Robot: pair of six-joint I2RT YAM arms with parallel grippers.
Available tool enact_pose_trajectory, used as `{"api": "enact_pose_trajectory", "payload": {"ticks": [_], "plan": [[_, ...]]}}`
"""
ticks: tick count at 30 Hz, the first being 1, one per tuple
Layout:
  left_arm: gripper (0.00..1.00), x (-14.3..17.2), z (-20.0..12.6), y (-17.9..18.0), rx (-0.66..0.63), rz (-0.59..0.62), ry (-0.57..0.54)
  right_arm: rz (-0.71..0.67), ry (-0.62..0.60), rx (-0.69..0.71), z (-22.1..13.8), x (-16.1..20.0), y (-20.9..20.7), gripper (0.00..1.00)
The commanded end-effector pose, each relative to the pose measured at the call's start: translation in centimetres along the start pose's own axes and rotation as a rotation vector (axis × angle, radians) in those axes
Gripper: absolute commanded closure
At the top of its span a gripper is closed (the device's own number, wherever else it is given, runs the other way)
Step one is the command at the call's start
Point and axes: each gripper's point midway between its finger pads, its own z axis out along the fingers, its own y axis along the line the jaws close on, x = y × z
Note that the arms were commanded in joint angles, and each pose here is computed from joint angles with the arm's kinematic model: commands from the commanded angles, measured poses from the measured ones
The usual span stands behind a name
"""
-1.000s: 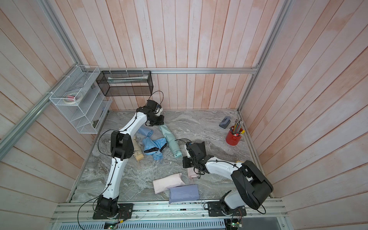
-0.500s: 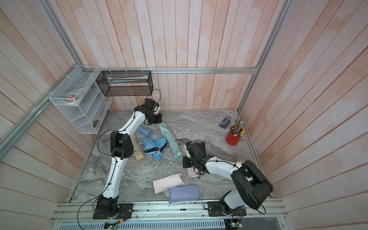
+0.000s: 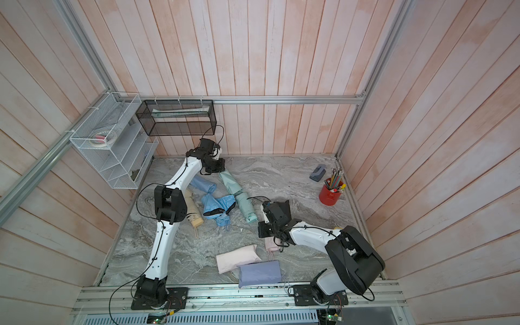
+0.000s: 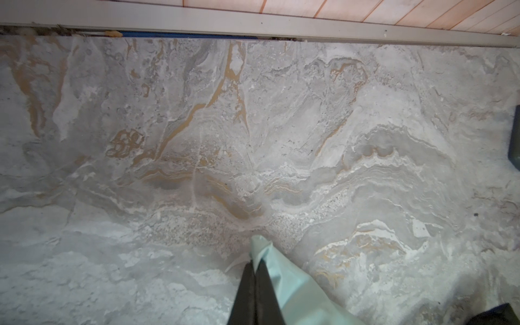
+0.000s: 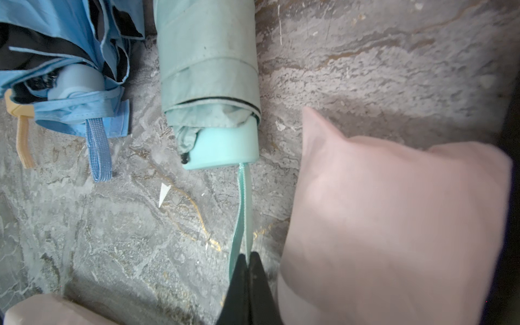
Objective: Take umbrellas out of sleeves
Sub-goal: Place the umbrella sleeve at the center of the board, then adjust the umbrella at the center of the board.
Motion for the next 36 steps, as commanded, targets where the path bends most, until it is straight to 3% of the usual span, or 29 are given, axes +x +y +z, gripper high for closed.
{"api": "enact_pose_trajectory", "payload": {"ticks": [1,3,5,18,25,31,36], "plan": [[0.8,-0.8,0.3,0.5,-0.004,0.008,-0.029,-0.019,0.013,-0.001,0.3,-0.1,0.4,1.0],[0.62,-0.9,0.1,0.2,0.005,0.007,-0.032,-0.022,0.011,-0.002,0.3,-0.4,0.5,1.0],[0.54,-1.2,-0.4,-0.1,0.014,0.005,-0.04,-0.026,0.008,-0.005,0.2,-0.6,0.7,0.99],[0.51,-0.4,-8.1,-5.0,0.117,-0.015,-0.174,-0.073,-0.033,-0.03,-0.9,-3.7,2.2,0.63],[0.51,3.9,-11.9,-7.9,0.242,-0.049,-0.229,-0.067,-0.002,-0.085,0.4,-6.2,2.3,0.59],[0.51,9.0,-12.4,-8.7,0.297,-0.08,-0.195,-0.078,0.059,-0.071,3.1,-7.0,1.9,0.59],[0.51,11.4,-12.6,-9.3,0.31,-0.079,-0.166,-0.069,0.074,-0.082,4.4,-7.5,2.2,0.59]]}}
